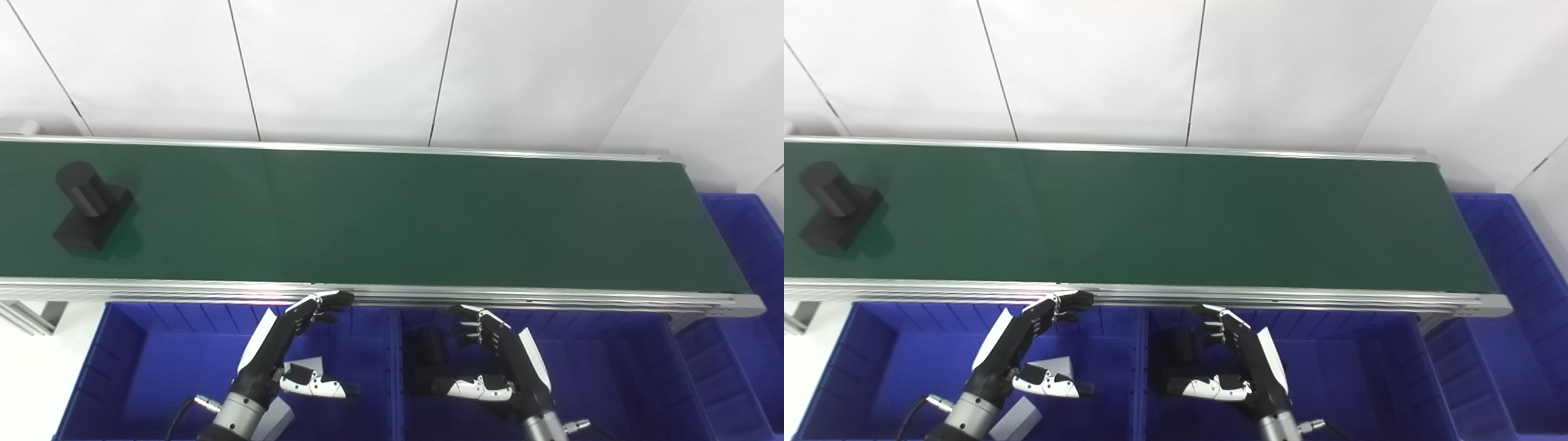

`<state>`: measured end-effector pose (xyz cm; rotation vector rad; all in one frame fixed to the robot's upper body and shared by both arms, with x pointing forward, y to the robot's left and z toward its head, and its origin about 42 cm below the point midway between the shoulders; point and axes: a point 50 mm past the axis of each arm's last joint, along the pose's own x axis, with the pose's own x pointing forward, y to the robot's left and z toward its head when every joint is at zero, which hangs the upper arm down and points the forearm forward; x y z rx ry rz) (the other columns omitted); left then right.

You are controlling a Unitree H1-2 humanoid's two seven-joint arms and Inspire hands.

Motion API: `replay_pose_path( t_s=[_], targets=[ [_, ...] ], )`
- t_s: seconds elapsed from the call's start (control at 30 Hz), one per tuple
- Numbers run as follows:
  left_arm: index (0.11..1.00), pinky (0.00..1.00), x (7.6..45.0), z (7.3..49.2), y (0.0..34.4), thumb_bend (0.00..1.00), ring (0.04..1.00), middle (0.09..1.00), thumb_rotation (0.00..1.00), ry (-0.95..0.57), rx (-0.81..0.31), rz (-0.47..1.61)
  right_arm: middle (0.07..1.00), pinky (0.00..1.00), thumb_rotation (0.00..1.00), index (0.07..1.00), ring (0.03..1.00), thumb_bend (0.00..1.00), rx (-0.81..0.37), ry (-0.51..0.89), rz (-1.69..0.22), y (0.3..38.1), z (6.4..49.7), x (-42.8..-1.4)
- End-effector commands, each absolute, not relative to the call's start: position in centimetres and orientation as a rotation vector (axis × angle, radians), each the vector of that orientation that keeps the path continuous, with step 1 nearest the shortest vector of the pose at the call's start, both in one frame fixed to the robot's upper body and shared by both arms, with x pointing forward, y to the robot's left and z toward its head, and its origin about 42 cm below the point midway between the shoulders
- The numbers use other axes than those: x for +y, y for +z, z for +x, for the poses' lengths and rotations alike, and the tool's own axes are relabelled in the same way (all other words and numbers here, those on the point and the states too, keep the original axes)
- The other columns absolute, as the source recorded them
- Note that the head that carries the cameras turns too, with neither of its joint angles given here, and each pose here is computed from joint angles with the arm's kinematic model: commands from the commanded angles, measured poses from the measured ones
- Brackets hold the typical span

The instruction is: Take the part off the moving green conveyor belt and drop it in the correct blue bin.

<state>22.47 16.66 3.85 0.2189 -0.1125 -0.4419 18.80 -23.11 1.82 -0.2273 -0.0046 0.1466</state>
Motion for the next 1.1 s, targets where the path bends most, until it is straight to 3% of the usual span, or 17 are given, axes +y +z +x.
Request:
replay_pose_path(
  t_s=[0.0, 1.07],
  targets=[
    [0.748, 0.72, 16.34, 22.84, 4.92, 0.97, 0.771, 0.774, 0.00, -0.428, -0.185, 0.206, 0.783, 0.58, 0.25, 0.726, 0.684, 0.98, -0.087, 0.145, -0.218, 2.94, 19.22, -23.16],
    [0.752, 0.72, 16.59, 22.79, 4.99, 0.97, 0.773, 0.779, 0.00, -0.426, -0.185, 0.209, 0.776, 0.59, 0.24, 0.722, 0.686, 0.98, -0.088, 0.144, -0.219, 2.95, 19.18, -22.90]
  ],
)
